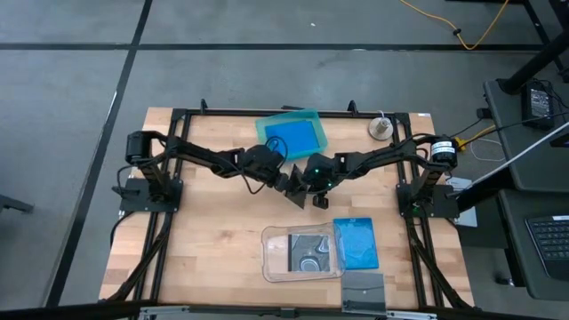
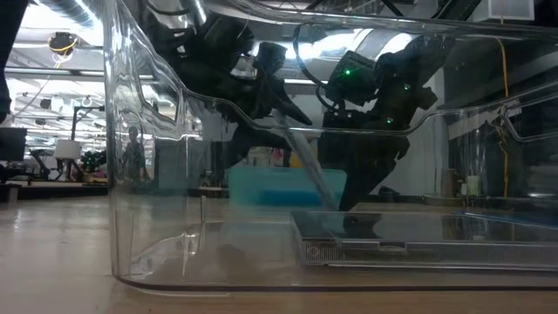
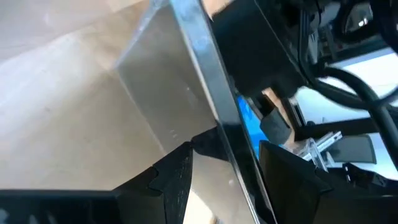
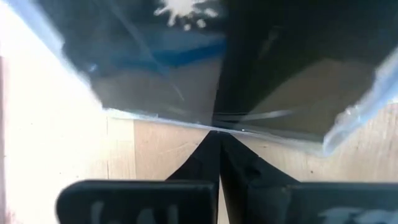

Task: Pick & place jewel cases by type
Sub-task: Put the top black CD case into the transparent bin

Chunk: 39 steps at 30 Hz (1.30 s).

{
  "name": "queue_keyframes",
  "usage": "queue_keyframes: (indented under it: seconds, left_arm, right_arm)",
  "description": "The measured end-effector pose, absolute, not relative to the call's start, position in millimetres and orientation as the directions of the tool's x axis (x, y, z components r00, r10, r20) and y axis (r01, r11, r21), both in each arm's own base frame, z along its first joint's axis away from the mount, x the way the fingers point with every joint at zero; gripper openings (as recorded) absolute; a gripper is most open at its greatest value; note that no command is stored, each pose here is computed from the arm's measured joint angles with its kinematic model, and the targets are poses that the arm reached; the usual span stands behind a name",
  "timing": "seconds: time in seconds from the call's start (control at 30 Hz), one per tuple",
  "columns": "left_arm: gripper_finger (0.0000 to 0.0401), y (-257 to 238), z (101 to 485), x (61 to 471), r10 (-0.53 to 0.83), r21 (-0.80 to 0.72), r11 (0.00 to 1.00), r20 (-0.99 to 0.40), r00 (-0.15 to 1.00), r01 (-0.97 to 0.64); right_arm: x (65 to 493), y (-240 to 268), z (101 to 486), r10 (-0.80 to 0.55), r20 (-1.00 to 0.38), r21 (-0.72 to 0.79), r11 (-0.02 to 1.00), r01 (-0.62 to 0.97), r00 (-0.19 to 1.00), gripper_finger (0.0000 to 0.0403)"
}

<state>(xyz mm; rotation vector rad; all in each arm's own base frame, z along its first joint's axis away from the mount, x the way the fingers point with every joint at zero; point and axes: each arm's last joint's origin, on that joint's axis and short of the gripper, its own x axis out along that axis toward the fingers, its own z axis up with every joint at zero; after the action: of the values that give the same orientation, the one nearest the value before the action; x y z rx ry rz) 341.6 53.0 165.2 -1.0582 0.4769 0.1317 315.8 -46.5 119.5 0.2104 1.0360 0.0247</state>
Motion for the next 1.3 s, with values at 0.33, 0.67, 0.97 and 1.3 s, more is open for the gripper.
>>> queue_keyframes:
  seconds: [0.33,0.67,0.97,1.3]
  left_arm:
    - [0.0145,53,157,334,-0.177,-0.797,0.436,-0.531,0.829,-0.418]
    - [0.0070,52,155,332,-0.181,-0.783,0.437,-0.558,0.810,-0.442]
    - [0.0031,52,160,330,-0.180,-0.773,0.468,-0.558,0.810,-0.429]
    - [0.0015,61,187,312,-0.117,-0.721,0.545,-0.571,0.812,-0.428]
  right_arm:
    - [316,-46,119,0.124,-0.852,0.188,0.979,0.075,0.509,0.0013]
    - [315,-46,119,0.126,-0.854,0.190,0.979,0.076,0.504,0.0015]
    - [311,-45,118,0.138,-0.877,0.199,0.976,0.086,0.459,0.0005]
    - [297,-49,142,0.038,-0.890,0.115,0.983,0.143,0.454,0.0020]
